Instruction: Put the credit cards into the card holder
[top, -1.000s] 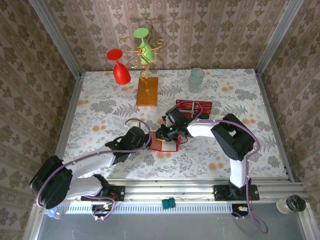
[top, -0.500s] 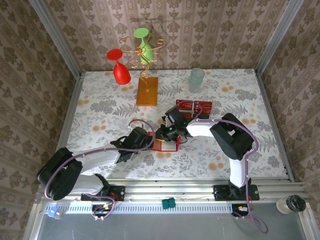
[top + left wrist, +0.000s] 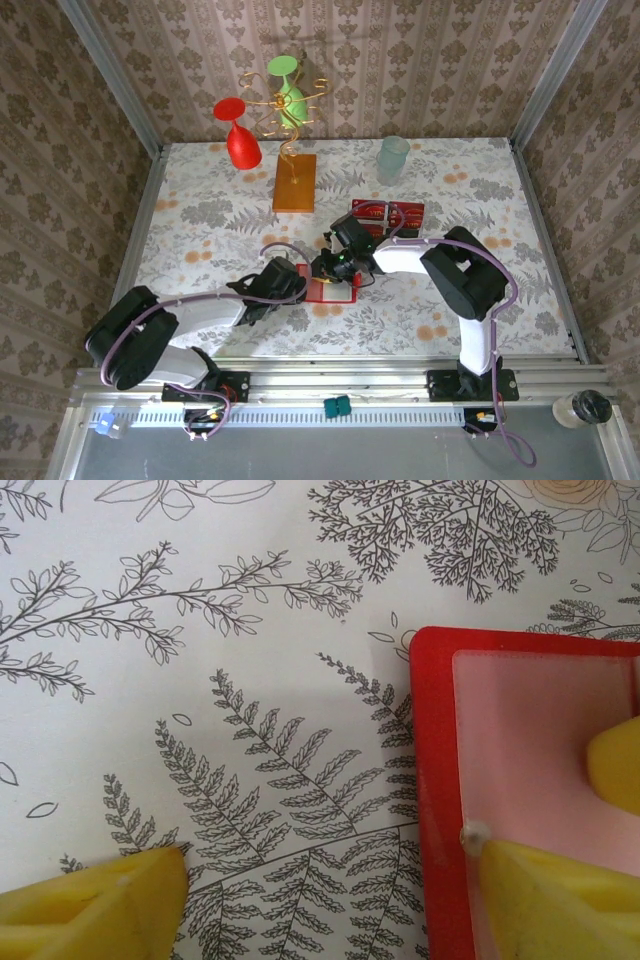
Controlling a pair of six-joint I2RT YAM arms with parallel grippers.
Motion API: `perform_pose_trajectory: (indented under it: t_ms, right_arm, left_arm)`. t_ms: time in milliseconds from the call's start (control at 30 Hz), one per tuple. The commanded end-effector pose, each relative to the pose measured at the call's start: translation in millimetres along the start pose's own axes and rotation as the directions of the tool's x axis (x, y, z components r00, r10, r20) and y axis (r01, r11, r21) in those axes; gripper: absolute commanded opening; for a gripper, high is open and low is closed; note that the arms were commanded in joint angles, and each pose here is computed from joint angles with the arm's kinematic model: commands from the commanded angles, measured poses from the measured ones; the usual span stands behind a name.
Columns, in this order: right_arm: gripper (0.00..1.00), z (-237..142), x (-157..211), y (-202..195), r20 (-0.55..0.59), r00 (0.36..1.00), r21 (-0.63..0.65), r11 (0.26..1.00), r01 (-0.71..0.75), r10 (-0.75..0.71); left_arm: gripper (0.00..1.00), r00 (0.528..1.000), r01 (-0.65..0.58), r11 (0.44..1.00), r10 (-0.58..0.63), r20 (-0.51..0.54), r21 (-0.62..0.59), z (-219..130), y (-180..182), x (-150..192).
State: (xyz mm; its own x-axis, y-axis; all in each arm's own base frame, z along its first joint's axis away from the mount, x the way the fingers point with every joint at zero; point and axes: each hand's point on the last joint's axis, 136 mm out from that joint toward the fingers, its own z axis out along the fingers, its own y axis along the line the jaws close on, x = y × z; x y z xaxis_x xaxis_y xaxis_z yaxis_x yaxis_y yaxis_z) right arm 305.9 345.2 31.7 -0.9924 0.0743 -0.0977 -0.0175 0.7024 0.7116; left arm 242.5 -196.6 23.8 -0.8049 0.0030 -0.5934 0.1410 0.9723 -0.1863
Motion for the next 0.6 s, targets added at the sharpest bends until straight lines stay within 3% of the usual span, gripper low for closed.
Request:
perform_pose_trajectory:
  t_ms: [0,167,300,467,567]
  right_arm:
    - [0.21,-30,-19,24,0.060,0.998,-0.042,0.999,0.011,-0.009]
    - [0.25,-72,-40,17,0.133,0.990,0.013,0.999,0.046,-0.048]
    - [0.31,-110,-56,-7,0.163,0.972,0.195,0.972,0.134,-0.167]
    - [0.36,-145,-68,-33,0.093,0.924,0.466,0.836,0.290,-0.372]
    - [0.36,-152,-71,-41,0.016,0.898,0.536,0.762,0.364,-0.440]
  left_arm:
    - [0.78,0.999,-0.016,0.999,0.015,-0.048,-0.029,4,6,11]
    - [0.77,0.999,-0.014,0.999,0.013,-0.046,-0.038,5,7,11]
    - [0.77,0.999,-0.018,0.999,0.016,-0.048,-0.040,5,6,12]
    - [0.77,0.999,-0.020,0.999,0.018,-0.051,-0.043,5,7,14]
    - [0.77,0.999,-0.021,0.999,0.019,-0.049,-0.044,5,7,14]
